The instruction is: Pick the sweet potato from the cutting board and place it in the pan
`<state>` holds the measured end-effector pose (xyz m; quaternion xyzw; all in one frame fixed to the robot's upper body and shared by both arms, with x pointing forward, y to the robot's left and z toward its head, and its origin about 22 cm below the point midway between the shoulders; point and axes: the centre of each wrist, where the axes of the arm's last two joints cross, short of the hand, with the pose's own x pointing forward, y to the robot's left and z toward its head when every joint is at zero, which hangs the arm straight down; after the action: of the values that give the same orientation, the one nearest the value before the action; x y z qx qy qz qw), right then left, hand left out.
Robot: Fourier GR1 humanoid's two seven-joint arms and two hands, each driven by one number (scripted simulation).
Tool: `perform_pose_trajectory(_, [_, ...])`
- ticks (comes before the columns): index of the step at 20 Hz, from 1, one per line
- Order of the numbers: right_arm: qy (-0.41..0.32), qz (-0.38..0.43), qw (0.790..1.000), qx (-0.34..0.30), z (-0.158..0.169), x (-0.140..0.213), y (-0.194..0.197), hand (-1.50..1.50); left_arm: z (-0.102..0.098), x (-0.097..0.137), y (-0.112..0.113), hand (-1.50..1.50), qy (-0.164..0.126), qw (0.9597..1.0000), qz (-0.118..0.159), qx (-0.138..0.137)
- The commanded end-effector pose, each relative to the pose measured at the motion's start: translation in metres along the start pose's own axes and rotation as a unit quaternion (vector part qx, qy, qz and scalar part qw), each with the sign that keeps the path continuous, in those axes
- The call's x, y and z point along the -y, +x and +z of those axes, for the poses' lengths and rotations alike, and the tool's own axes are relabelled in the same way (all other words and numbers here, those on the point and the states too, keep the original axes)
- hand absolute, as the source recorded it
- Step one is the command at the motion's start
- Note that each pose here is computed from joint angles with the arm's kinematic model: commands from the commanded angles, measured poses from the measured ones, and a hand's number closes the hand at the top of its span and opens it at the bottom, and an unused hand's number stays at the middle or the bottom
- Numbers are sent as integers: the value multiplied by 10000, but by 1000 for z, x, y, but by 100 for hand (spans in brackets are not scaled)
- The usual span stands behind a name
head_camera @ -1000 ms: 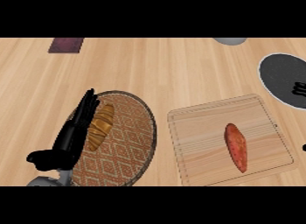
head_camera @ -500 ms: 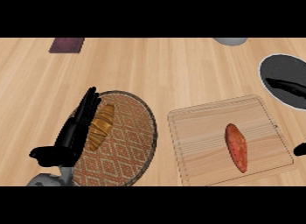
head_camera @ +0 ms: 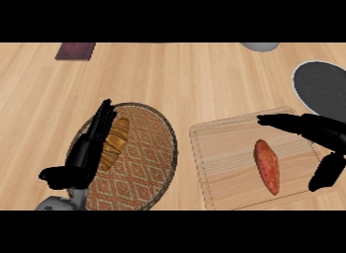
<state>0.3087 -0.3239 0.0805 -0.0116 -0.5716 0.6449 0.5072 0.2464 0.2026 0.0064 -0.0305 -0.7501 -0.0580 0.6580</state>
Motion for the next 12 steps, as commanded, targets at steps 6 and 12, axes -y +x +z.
perform_pose_trajectory(6, [415,257,9982,-349,-8,-31,15,-150,0,-2,3,0,13,10000,-72,-21])
perform_pose_trajectory(12, [454,268,9975,-479,-2,-45,-8,-150,3,-4,14,0,96,9999,-83,-108])
